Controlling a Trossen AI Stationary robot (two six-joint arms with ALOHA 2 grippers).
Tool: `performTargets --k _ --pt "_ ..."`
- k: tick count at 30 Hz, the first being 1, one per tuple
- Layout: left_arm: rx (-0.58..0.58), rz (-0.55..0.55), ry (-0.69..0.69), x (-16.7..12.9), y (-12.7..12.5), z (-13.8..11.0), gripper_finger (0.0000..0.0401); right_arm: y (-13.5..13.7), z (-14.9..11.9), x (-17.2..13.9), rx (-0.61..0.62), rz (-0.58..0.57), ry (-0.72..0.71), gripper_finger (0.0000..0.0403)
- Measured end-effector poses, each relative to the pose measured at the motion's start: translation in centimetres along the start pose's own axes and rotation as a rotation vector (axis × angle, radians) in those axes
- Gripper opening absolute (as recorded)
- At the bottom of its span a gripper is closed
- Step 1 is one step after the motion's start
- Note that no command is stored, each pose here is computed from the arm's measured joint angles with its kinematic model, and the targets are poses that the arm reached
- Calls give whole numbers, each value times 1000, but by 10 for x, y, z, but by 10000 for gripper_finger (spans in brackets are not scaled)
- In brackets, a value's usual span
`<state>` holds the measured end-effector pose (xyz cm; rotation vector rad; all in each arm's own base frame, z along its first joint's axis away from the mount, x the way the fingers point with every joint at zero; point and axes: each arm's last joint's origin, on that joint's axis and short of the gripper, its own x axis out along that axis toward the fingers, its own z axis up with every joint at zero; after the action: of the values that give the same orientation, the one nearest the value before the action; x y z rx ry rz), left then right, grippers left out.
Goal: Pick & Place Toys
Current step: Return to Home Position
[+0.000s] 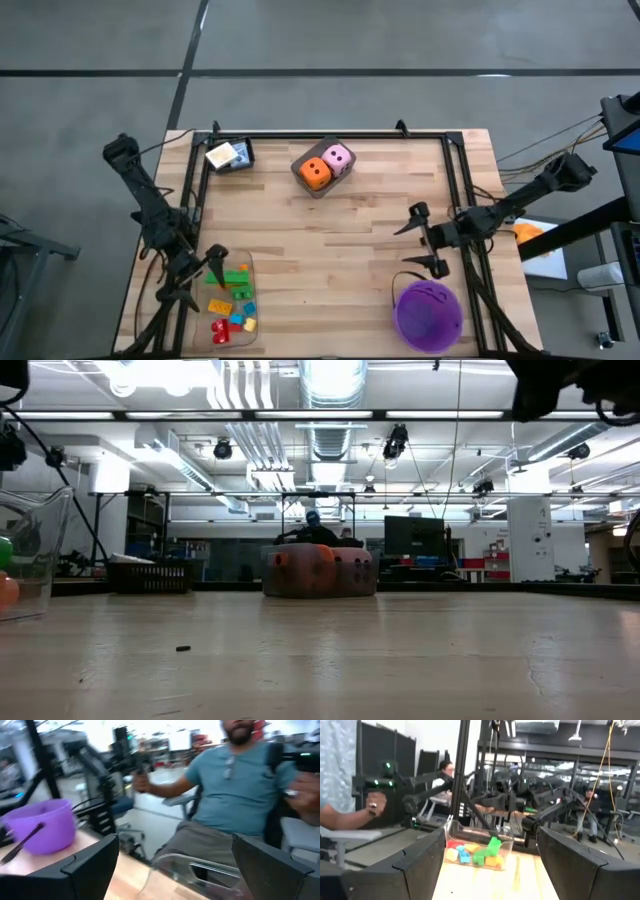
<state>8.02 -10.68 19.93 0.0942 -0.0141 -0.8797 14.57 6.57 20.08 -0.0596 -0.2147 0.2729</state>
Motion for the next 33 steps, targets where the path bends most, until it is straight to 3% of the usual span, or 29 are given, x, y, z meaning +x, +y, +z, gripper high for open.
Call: performTargets --k 6,15,21,33 --pt "31 -54 -57 -3 7 -20 383 -3 -7 -21 11 -6 -44 309" --pt "-60 95 -22 -19 53 -37 383 -3 -9 -24 12 -10 -39 308" --pt "-41 302 -39 -46 81 -37 383 -3 -12 -23 25 -7 -20 308" --pt "43 514 -10 -68 72 -34 383 3 -17 -30 51 44 72 309"
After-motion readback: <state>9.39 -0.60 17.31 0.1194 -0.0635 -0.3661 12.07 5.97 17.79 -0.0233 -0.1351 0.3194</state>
